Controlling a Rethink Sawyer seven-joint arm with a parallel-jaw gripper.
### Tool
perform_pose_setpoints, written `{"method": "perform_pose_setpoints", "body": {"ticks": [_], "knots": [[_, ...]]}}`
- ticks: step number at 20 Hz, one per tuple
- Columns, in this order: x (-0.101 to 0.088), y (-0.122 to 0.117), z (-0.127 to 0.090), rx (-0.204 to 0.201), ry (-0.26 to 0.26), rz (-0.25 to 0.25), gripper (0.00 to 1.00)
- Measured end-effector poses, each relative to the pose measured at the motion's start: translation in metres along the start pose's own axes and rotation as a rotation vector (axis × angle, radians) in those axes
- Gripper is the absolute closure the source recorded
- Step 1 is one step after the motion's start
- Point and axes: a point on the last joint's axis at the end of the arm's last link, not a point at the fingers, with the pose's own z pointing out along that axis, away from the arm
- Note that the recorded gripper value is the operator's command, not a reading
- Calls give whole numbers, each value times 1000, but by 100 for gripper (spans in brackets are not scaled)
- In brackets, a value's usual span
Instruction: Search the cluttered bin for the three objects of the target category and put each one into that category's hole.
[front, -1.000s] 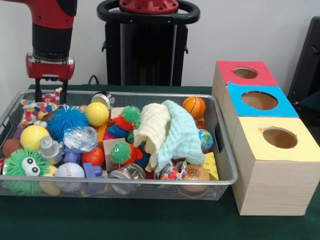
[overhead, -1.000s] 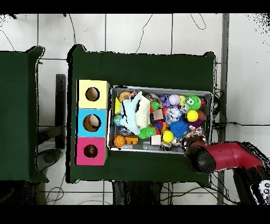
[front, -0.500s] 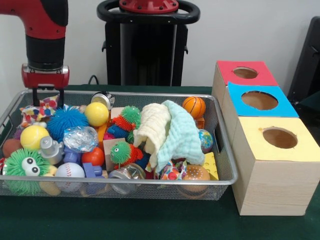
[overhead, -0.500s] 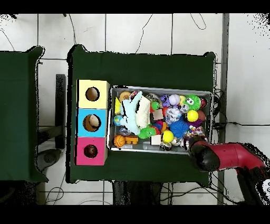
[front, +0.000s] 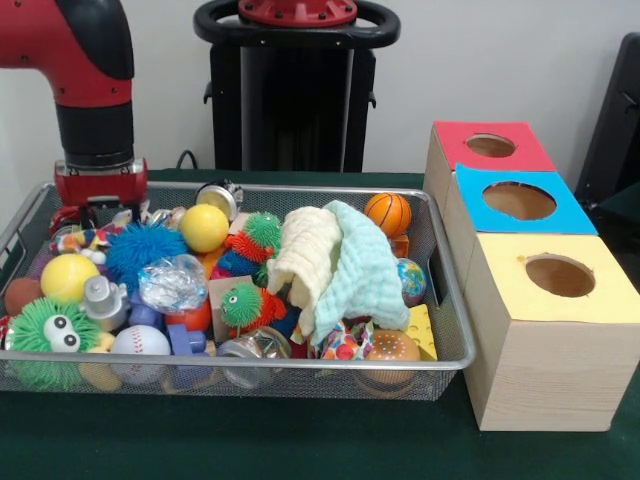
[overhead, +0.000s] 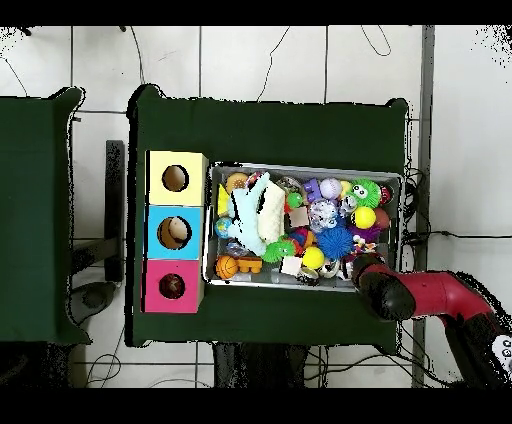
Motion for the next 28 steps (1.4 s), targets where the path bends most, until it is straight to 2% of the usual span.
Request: {"method": "perform_pose_setpoints", "body": {"ticks": [3,9,10,13,17,20,26,28], "knots": [[0,-2,4,-31,-23,37,0],[5,-9,4,-118,-88,151,0],[6,-9,3,-146,-108,180,0],[5,-6,2,-162,-120,189,0],[-2,3,-1,-178,-132,175,0],[-13,20,-3,-184,-130,131,0],[-43,70,-10,-197,-146,11,0],[-57,97,-12,-200,-164,-49,0]]}}
